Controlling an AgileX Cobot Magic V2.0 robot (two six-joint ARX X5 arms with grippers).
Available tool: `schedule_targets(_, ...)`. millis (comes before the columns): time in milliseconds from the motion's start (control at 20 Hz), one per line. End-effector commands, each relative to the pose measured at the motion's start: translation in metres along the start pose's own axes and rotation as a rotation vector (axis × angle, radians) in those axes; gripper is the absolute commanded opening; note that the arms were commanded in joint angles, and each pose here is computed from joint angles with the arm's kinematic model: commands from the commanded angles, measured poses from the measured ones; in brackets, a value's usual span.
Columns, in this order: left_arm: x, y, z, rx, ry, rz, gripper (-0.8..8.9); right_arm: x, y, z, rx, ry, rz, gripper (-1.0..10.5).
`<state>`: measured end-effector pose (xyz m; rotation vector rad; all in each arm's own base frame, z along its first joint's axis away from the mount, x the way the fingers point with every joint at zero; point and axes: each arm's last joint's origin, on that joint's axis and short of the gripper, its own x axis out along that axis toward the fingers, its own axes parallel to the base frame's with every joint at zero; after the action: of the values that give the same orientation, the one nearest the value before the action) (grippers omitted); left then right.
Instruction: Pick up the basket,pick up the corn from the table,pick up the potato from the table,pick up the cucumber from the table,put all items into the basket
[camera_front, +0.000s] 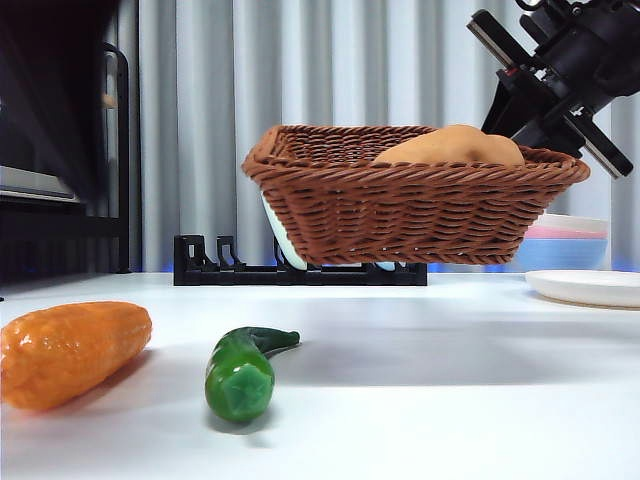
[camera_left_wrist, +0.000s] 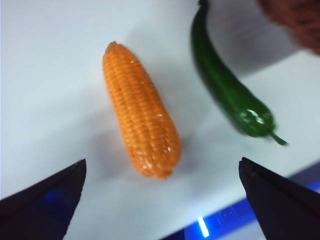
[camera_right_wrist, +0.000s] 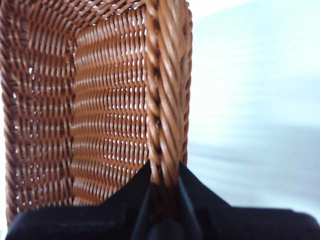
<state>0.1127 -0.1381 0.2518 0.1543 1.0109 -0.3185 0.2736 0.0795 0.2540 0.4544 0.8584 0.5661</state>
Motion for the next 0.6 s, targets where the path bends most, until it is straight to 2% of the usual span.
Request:
schedule_targets(50, 0.018, 0.006, 0.005, -0.035, 0.017, 0.03, 4.98, -0.005, 0.0, 0.003, 0.002, -0.023, 0.011, -0.2)
schedule_targets(400, 0.072, 0.027, 0.032, -0.096, 0.119, -0.041, 4.98, -0.012, -0.01, 0.002, 0.022, -0.006, -0.027, -0.2)
schedule_targets(600, 0.095, 0.03, 0.034, -0.08, 0.187, -0.066, 4.96, -0.012, -0.011, 0.001, 0.027, 0.002, -0.034, -0.2)
